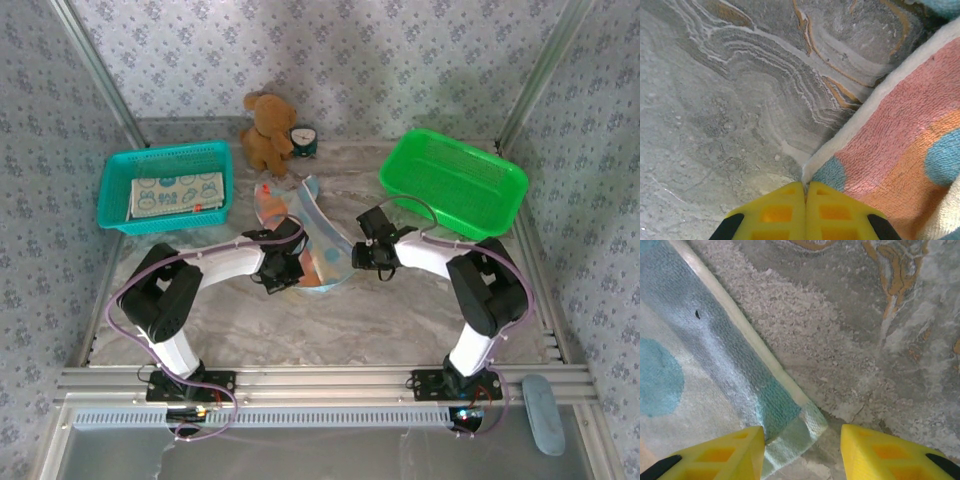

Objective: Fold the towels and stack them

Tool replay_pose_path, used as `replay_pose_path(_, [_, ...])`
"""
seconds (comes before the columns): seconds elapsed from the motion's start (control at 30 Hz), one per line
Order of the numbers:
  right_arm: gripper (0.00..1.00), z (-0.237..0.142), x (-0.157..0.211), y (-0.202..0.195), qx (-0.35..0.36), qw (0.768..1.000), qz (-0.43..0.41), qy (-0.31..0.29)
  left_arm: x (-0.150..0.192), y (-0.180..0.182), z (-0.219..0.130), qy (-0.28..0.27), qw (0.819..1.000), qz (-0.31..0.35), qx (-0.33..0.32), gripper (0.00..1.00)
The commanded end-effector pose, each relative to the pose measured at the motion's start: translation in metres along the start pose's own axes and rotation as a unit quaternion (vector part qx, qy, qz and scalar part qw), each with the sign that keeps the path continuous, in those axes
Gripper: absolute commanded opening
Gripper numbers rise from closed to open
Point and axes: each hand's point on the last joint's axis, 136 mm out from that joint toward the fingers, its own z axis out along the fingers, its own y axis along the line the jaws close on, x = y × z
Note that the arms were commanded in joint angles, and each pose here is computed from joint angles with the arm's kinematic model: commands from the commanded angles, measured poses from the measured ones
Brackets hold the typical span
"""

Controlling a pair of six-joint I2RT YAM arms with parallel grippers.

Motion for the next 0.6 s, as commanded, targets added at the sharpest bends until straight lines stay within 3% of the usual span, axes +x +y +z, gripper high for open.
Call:
replay_pose_path(0.0, [0.46, 0.005, -0.008, 0.006, 0.004, 1.000, -0.011, -0.005, 0.001, 0.003, -0.002, -0.007, 1.000, 0.006, -0.008, 0.02])
replay_pose_path(0.17, [0.45, 0.014, 0.000, 0.001, 0.016, 1.000, -0.012, 0.008, 0.001, 0.003, -0.002, -0.008, 1.000, 0.006, -0.007, 0.01])
replay_pose_path(0.33, [0.36, 0.025, 0.009, 0.001, 0.019, 0.999, -0.016, 0.021, 0.001, 0.003, -0.002, -0.008, 1.000, 0.007, -0.007, 0.01])
replay_pose_path(0.57, [0.12, 0.028, 0.019, 0.001, 0.017, 0.999, -0.008, 0.026, 0.001, 0.005, -0.004, -0.008, 1.000, 0.012, -0.013, 0.00])
